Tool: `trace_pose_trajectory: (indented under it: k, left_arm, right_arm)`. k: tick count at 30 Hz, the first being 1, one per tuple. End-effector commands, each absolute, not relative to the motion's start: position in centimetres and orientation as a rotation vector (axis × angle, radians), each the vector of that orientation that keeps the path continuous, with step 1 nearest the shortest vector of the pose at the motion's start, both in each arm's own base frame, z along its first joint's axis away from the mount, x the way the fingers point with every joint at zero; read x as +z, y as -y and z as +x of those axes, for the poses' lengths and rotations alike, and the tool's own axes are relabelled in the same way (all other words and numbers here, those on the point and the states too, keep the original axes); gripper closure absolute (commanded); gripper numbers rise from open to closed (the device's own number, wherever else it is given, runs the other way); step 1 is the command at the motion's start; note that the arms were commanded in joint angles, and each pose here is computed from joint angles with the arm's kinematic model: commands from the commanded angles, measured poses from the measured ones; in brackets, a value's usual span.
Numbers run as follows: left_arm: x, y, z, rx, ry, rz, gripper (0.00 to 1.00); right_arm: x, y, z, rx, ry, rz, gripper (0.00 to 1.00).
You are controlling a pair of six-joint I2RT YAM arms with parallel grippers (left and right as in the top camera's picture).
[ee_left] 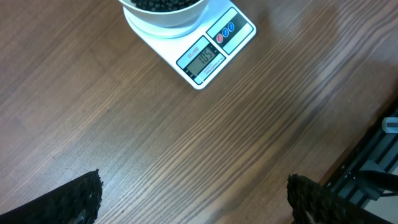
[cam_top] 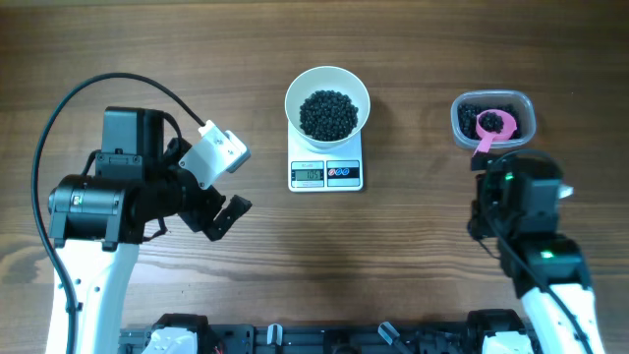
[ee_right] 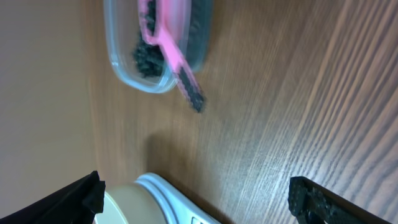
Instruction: Scoop item into bowl and weigh 150g on scale
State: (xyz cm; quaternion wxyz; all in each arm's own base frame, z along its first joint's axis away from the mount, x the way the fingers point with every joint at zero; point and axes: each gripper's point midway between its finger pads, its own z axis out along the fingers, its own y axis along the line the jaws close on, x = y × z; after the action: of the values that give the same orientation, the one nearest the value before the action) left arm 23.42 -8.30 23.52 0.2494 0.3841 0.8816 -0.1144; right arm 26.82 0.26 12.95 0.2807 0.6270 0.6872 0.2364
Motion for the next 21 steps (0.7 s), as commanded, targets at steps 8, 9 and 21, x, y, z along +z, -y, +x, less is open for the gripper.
trace_pose_trajectory:
  k: [8,9,21]
  left_arm:
    - [24.0,8.5,23.3,-0.332,-2.382,1.034,0.00]
    - [24.0,8.5,23.3,-0.332,-2.382,1.034,0.00]
    - [24.0,8.5,23.3,-0.332,-2.382,1.034,0.00]
  right_arm:
    - [8.4,0.6,30.0,0.618,-1.595,1.965,0.00]
    - [8.0,0.7,30.4,0.624,-1.569,1.991,0.00]
    - [7.6,1.8,31.0,0.559,-1.475,2.005,0.00]
